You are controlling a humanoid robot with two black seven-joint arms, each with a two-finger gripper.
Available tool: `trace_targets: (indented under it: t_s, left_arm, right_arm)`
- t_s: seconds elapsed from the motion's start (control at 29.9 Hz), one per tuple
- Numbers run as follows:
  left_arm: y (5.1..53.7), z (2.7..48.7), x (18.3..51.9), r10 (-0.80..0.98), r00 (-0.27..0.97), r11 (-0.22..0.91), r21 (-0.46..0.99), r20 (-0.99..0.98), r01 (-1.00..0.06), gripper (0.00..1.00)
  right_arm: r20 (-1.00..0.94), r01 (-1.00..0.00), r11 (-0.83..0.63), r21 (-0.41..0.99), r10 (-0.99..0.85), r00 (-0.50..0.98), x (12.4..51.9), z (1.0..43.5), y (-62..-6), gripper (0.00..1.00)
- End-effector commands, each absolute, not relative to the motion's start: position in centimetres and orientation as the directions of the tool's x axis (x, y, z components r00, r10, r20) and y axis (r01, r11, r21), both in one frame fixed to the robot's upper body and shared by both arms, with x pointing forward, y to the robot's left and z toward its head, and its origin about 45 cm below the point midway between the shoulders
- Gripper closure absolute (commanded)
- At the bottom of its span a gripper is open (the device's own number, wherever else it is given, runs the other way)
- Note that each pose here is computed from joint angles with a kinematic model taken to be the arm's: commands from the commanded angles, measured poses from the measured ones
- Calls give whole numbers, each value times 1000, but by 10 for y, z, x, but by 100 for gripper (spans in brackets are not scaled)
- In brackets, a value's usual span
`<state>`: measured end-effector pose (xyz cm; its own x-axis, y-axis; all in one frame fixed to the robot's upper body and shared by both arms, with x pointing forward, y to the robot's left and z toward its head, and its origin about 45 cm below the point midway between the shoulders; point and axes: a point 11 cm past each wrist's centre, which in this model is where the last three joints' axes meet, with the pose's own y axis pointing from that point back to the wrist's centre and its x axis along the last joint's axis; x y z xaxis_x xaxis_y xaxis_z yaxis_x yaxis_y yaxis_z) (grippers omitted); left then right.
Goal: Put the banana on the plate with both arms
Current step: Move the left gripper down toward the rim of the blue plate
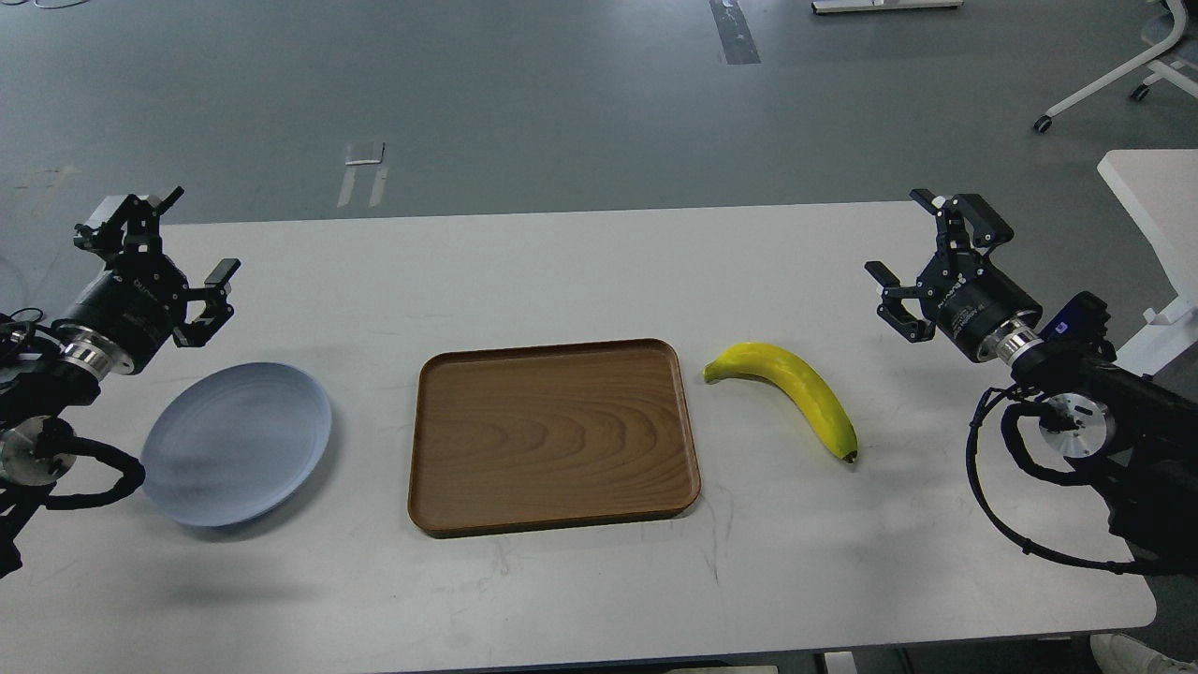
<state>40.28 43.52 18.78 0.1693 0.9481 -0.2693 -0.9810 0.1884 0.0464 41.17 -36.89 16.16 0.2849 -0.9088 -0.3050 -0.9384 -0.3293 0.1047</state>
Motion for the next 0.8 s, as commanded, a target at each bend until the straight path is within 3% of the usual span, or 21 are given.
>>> trace_targets:
  t_s: [0.0,0.5,0.77]
  left_arm:
    - [434,187,403,947,171,191,47,-270,-980,1]
    - [459,207,406,971,158,168,45,-181,-985,1]
    - [439,257,422,885,408,387,133,224,-913,1]
  right_arm:
    - [-305,-938,-331,103,-908,287,412,162,-368,0]
    - [-304,-938,-334,97,-907,291,414,165,-367,0]
    - [-302,-937,-335,94,-907,294,415,166,-367,0]
